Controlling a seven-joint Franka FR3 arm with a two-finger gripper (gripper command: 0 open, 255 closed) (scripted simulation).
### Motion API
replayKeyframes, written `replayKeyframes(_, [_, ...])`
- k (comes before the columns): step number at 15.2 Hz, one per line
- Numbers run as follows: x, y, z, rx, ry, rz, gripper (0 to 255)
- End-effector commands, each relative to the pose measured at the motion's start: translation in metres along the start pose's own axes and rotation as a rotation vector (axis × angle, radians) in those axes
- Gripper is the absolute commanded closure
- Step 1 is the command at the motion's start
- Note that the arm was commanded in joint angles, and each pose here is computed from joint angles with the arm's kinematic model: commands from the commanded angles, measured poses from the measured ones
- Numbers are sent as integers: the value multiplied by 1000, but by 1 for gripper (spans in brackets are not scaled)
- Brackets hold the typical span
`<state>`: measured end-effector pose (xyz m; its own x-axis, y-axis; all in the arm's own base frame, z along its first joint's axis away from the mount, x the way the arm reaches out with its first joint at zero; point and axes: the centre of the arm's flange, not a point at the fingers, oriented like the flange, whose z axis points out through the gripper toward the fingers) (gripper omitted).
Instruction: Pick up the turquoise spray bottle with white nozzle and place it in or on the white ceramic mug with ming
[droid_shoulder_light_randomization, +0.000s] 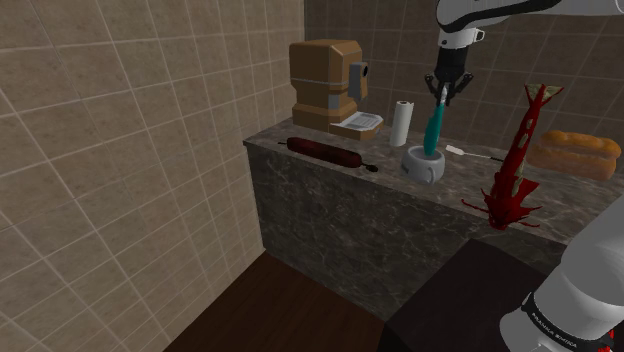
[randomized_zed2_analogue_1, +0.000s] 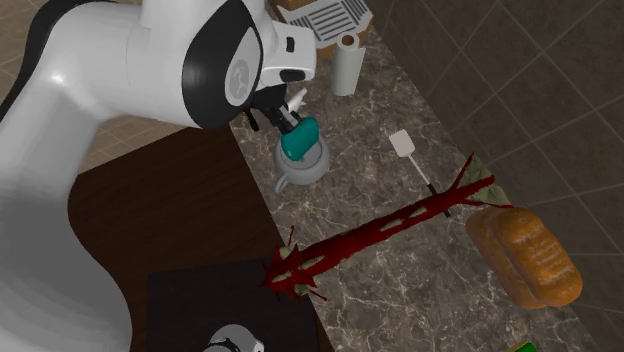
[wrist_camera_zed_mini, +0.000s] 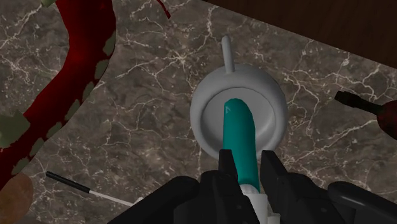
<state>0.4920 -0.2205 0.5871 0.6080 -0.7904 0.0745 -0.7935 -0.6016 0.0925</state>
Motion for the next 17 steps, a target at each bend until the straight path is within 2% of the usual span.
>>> replayKeyframes(1, [-1, -1, 5, 0, 1, 0, 255])
replayKeyframes(8, [-1, -1, 5, 0, 1, 0, 255])
replayKeyframes(9, [-1, -1, 5, 0, 1, 0, 0])
replayKeyframes(14, [-1, -1, 5, 0, 1, 0, 0])
replayKeyframes(17, [-1, -1, -35, 0, 1, 0, 0])
